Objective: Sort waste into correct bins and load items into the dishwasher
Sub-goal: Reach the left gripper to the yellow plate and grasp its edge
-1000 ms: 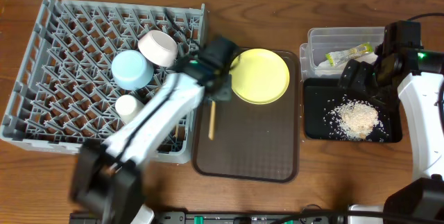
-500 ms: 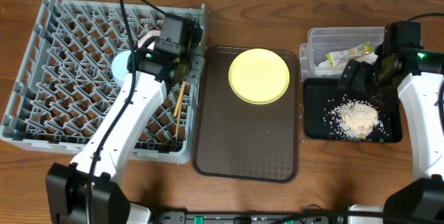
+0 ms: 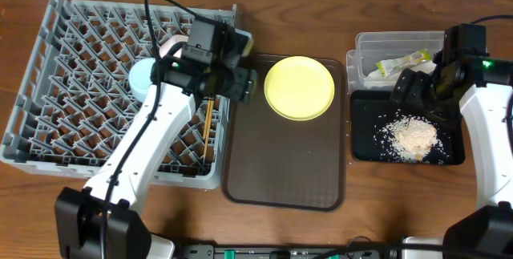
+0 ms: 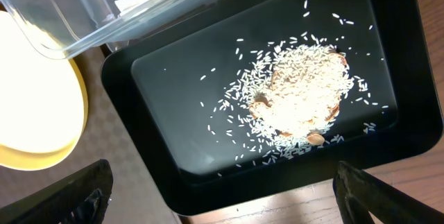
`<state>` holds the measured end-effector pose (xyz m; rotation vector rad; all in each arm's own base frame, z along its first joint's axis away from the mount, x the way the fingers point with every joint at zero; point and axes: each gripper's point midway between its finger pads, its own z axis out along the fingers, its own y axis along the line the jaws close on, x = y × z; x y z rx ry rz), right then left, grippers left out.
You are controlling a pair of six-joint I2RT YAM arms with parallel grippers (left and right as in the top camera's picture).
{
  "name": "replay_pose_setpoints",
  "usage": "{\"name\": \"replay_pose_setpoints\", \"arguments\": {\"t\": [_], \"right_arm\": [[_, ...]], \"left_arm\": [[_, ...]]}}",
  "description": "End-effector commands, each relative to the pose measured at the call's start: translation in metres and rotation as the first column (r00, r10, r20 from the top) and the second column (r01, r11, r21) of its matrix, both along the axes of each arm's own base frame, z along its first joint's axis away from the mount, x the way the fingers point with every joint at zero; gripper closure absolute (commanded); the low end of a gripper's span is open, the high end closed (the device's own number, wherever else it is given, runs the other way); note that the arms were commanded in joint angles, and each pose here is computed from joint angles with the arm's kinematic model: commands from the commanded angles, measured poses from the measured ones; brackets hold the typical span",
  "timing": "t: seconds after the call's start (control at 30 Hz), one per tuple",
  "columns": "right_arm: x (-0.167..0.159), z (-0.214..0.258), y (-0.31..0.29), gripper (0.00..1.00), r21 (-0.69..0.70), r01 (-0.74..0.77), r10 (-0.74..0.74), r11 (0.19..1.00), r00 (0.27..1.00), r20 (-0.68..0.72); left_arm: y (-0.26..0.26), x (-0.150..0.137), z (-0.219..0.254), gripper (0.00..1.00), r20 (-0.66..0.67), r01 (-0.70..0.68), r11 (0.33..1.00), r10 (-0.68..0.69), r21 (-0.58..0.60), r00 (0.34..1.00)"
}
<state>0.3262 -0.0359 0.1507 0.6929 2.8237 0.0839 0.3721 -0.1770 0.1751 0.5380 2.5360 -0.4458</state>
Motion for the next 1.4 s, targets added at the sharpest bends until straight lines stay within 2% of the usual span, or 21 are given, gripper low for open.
{"name": "replay_pose_setpoints", "arguments": {"t": [0.0,0.13,0.27,0.4,0.53,0.73,0.9,1.03,1.13,1.17,1.37], "right_arm": [[0.001,0.004,0.0,0.01,0.002,0.0,0.0,1.0,1.0,0.015],[0.001,0.004,0.0,0.01,0.002,0.0,0.0,1.0,1.0,0.015],[0.001,0.003,0.0,0.01,0.002,0.0,0.0,1.0,1.0,0.014],[0.001,0.004,0.0,0.01,0.002,0.0,0.0,1.0,1.0,0.014],[0.001,0.003,0.0,0.01,0.002,0.0,0.0,1.0,1.0,0.014],[0.001,0.004,0.0,0.01,0.002,0.0,0.0,1.0,1.0,0.014],[0.001,0.003,0.0,0.01,0.002,0.0,0.0,1.0,1.0,0.014],[0.001,0.003,0.0,0.01,0.002,0.0,0.0,1.0,1.0,0.014],[0.001,0.004,0.0,0.01,0.002,0.0,0.0,1.0,1.0,0.014],[0.001,0.004,0.0,0.01,0.002,0.0,0.0,1.0,1.0,0.014],[0.001,0.004,0.0,0.01,0.002,0.0,0.0,1.0,1.0,0.014]], "left_arm": [[-0.041,-0.007,0.019,0.25,0.012,0.091,0.984,-0.09,-0.156,0.996],[-0.07,-0.002,0.014,0.25,0.084,0.151,0.981,-0.141,-0.118,0.986],[-0.111,-0.011,-0.013,0.25,0.13,0.33,0.943,-0.323,-0.037,0.937],[-0.14,-0.024,-0.055,0.23,0.106,0.46,0.886,-0.463,0.056,0.88],[-0.153,-0.028,-0.094,0.21,0.064,0.471,0.871,-0.482,0.14,0.874],[-0.173,-0.04,-0.137,0.19,0.021,0.525,0.835,-0.535,0.164,0.845],[-0.171,-0.043,-0.169,0.19,-0.031,0.525,0.824,-0.532,0.213,0.846],[-0.165,-0.049,-0.183,0.28,-0.075,0.53,0.817,-0.528,0.228,0.846],[-0.16,-0.055,-0.186,0.5,-0.113,0.53,0.815,-0.519,0.232,0.847],[-0.158,-0.056,-0.187,0.55,-0.125,0.525,0.82,-0.51,0.23,0.851],[-0.152,-0.064,-0.19,0.64,-0.166,0.53,0.814,-0.504,0.237,0.848]]}}
